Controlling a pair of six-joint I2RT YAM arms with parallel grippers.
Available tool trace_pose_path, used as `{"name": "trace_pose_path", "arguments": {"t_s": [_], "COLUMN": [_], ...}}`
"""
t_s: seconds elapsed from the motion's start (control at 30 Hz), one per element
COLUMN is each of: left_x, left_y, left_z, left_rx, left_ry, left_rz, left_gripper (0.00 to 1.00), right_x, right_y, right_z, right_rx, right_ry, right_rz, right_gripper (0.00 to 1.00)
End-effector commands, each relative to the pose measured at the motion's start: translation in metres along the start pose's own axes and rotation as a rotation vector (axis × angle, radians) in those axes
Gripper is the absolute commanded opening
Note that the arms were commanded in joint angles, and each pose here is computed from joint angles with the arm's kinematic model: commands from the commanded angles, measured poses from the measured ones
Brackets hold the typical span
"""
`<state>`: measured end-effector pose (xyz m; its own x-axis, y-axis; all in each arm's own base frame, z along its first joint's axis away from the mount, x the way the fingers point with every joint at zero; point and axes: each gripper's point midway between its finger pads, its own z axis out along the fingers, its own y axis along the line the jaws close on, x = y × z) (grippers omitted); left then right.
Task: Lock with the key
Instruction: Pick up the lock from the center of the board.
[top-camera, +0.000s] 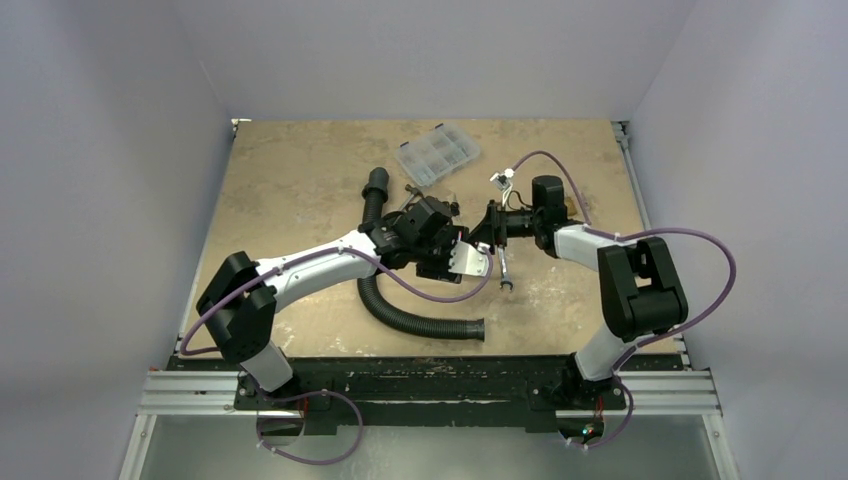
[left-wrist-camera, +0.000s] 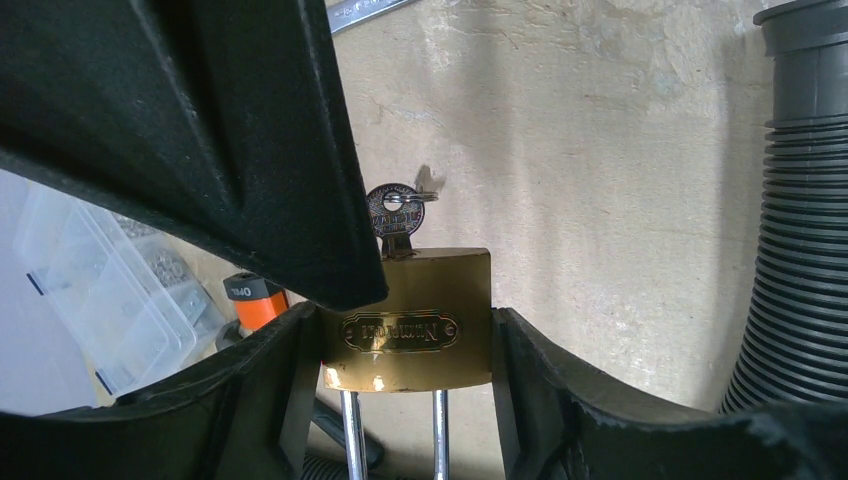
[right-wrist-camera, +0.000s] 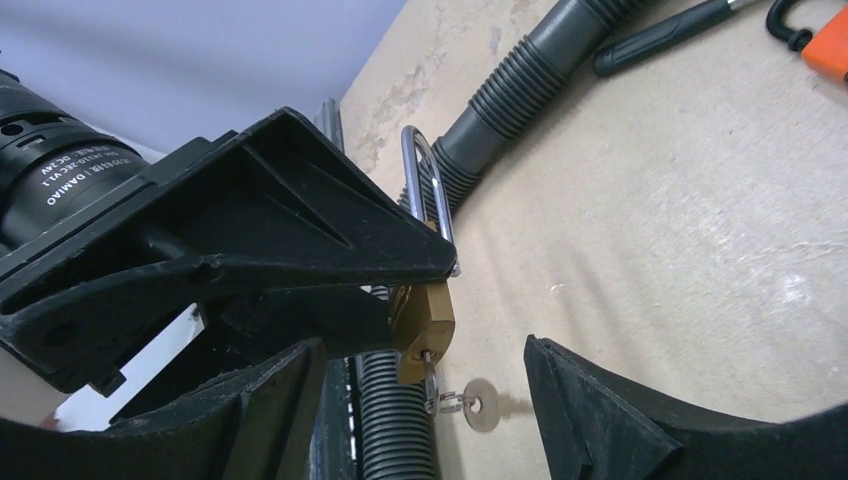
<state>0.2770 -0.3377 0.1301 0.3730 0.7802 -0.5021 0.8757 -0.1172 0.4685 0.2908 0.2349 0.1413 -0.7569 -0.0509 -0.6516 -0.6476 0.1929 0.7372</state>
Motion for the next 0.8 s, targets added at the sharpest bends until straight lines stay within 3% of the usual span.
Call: {"name": "trace_pose_path", "arguments": {"t_s": [0.0,0.5,0.6,0.77], "left_x": [-0.038,-0.048,-0.048,-0.048], "left_y": [0.034,0.037,0.037,0.036], "left_z": [-0.021,-0.023,-0.022,-0.021], "left_rx": [-0.106,-0.106,-0.105,-0.100], "left_ry": [-0.097,-0.109,-0.107,-0.110], "left_rz": [0.044,0.051,0.050,0.045], "left_gripper": [0.23,0.22,0.22,0.22], "right_x": [0.000,0.004,0.005,0.003], "right_y": [0.012,0.055,0.052,0.054], "right_z": [0.005,0.008,0.010,0.010], "right_rx": [-0.074,-0.317,-0.321,-0.318], "right_ry": [0.015,-0.045,-0.043,-0.063], "right_rz": [0.009,0.131,0.154,0.164], "right_gripper": [0.80,0.49,0.38,0.32]}}
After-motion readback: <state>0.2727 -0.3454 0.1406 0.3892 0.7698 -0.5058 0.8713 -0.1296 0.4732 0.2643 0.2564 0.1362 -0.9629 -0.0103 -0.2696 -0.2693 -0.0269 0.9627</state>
